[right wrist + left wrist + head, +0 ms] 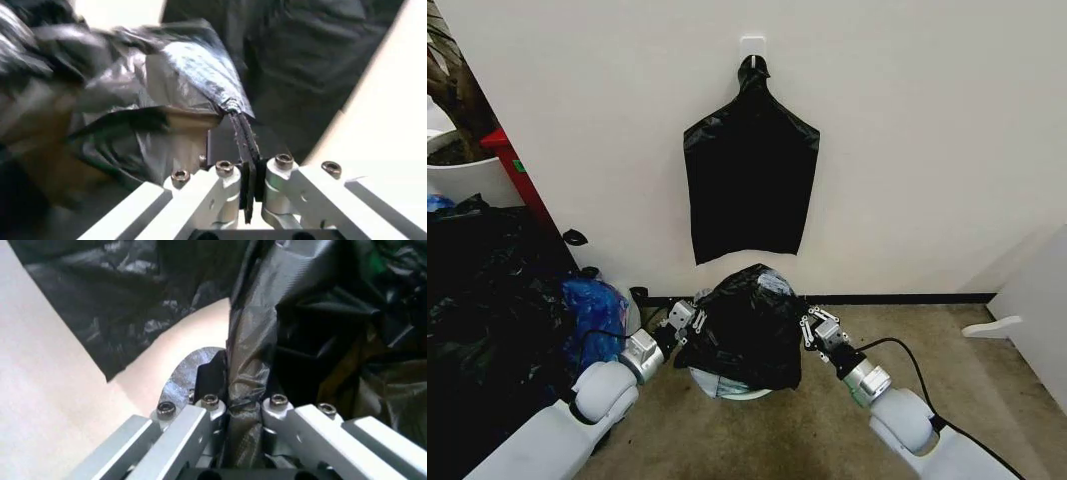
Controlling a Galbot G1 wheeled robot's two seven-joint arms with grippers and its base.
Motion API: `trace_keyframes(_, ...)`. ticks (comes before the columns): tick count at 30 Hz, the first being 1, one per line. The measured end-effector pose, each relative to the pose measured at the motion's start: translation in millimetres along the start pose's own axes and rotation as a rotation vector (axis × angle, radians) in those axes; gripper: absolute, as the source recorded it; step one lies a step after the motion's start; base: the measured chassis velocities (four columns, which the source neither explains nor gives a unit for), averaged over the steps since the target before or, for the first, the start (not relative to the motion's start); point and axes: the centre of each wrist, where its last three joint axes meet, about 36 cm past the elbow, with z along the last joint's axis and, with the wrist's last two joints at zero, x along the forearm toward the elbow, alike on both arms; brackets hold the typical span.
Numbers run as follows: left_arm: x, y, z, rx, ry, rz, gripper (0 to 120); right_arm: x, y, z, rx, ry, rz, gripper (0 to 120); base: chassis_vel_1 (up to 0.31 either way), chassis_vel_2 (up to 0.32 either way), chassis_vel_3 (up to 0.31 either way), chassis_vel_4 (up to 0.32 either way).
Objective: Place the garbage bag over the trash bin.
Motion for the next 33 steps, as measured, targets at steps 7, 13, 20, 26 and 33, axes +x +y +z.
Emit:
trace_keyframes(7, 1.2, 6.1, -1.9, 0.021, -0.057, 0.023, 4, 4.4, -8.6, 18.0, 0.014, 0.101, 0.036, 0, 0.0, 0.0, 0.0, 0.0)
trace_keyframes(13, -1.1, 12.4, -3.7, 0.072, -0.107, 0.075, 4, 5.7, -12.3, 33.6, 0.026, 0.144, 0.028, 0, 0.0, 0.0, 0.0, 0.0)
trace_keyframes(20, -8.0, 17.2, -2.9, 0.134, -0.116, 0.039, 4, 11.3, -23.6, 63.5, 0.104, 0.117, -0.019, 0, 0.0, 0.0, 0.0, 0.0)
trace_keyframes(26, -14.7, 17.1, -5.9, 0.221, -0.087, -0.027, 4, 17.0, -38.1, 87.8, 0.256, 0.122, 0.013, 18, 0.0, 0.0, 0.0, 0.0)
trace_keyframes(33, -23.8, 13.7, -21.9, 0.392, 0.007, -0.177, 4, 37.1, -2.8, 62.0, 0.04, 0.234, 0.236, 42, 0.0, 0.0, 0.0, 0.0)
